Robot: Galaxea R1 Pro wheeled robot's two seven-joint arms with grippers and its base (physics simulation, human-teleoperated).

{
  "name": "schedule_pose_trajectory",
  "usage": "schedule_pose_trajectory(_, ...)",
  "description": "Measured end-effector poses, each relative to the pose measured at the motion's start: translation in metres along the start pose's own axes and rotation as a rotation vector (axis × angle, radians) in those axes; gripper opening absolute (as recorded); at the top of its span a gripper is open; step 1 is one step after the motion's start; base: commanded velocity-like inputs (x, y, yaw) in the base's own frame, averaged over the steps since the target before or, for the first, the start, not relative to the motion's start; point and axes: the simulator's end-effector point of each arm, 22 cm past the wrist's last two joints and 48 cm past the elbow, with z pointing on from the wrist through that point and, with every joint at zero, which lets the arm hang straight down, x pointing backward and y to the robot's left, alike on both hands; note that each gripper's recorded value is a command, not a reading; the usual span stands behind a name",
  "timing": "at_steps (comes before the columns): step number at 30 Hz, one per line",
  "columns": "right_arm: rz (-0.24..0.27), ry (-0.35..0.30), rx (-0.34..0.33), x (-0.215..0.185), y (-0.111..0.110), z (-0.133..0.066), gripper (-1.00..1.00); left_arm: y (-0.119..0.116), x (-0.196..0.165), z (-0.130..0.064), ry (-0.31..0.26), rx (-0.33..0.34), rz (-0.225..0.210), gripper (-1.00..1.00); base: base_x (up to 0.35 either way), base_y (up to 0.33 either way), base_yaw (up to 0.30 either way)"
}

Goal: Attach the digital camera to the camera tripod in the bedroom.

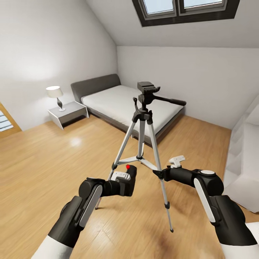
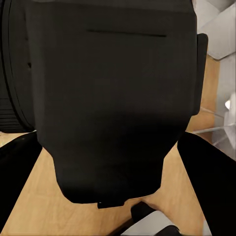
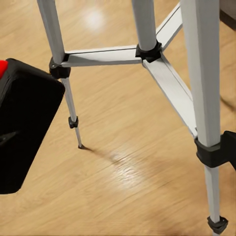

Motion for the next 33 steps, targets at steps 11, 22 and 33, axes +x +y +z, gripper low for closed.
schedule_pose_trajectory(11,-0.002,0.002,0.004,-0.009,0.003,-0.010,1.00,0.004,-0.044,-0.042,-0.048,0.172,-0.094,-1.00,0.000,0.000,0.000)
schedule_pose_trajectory(22,-0.001,0.004,0.005,-0.017,0.007,-0.019,1.00,0.004,-0.075,-0.098,-0.116,0.271,-0.115,-1.00,0.000,0.000,0.000)
schedule_pose_trajectory(33,-0.001,0.005,0.005,-0.024,0.011,-0.029,1.00,0.002,-0.092,-0.137,-0.145,0.329,-0.129,-1.00,0.000,0.000,0.000)
